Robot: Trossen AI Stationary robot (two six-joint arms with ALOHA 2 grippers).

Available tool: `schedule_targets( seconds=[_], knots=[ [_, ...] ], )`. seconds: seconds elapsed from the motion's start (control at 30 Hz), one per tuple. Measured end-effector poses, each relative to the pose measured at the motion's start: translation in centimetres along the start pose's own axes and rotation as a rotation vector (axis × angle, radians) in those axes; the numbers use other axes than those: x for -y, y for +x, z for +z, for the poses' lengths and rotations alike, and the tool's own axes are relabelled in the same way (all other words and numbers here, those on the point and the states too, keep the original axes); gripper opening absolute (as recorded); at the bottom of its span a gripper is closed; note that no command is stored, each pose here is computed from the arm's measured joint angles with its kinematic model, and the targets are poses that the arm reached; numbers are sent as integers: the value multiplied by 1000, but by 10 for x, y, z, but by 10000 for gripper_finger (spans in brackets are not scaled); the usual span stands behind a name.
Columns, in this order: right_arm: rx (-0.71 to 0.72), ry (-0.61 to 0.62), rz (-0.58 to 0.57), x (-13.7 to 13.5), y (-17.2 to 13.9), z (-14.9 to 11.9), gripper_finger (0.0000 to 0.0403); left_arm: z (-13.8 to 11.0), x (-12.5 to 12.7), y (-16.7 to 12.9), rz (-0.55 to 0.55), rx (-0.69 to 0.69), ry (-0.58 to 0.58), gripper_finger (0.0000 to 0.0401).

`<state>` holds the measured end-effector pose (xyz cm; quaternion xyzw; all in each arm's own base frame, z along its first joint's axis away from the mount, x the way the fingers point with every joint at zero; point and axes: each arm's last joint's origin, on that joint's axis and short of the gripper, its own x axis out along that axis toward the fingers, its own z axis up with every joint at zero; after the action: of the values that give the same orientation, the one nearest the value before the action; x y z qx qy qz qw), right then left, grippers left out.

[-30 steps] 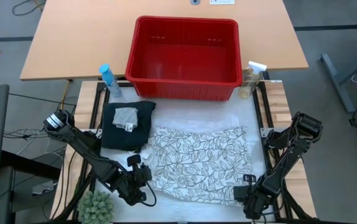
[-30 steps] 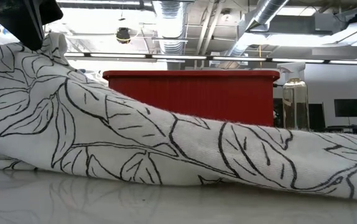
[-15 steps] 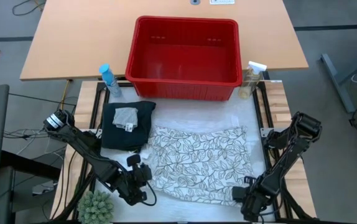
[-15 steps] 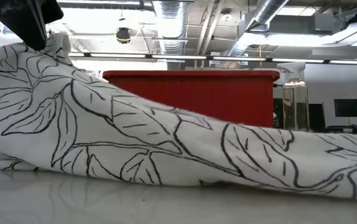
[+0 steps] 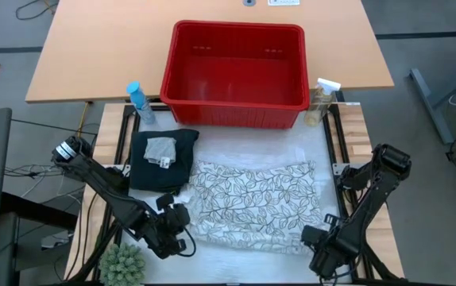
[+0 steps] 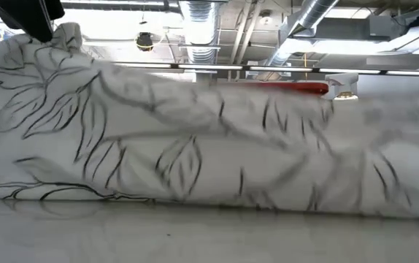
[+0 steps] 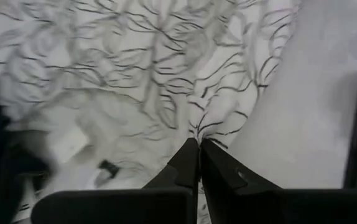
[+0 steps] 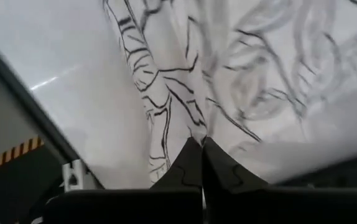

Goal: Fold Laundry from Bin
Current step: Fold the white patterned shirt

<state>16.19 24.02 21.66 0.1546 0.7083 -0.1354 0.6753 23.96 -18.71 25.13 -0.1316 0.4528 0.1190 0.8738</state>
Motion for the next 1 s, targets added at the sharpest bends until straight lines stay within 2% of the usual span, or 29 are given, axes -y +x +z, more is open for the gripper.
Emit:
schedule_targets(
  seconds=[0.23,0.47,0.67,0.87,1.0],
  knots=[
    [23,78,-108,13,-4,14,18,1,-16,-5,117,-3,13,0],
    [60,162,-193,29,-7,43,18,6,-23,-1,160,-15,62,0],
    [8,265,-284,46,-10,59,18,8,-25,4,173,-28,103,0],
    [-28,271,-298,49,-10,59,18,-9,-35,19,201,-86,96,0],
    [-69,260,-300,49,-4,55,18,-20,-39,29,181,-124,77,0]
  ],
)
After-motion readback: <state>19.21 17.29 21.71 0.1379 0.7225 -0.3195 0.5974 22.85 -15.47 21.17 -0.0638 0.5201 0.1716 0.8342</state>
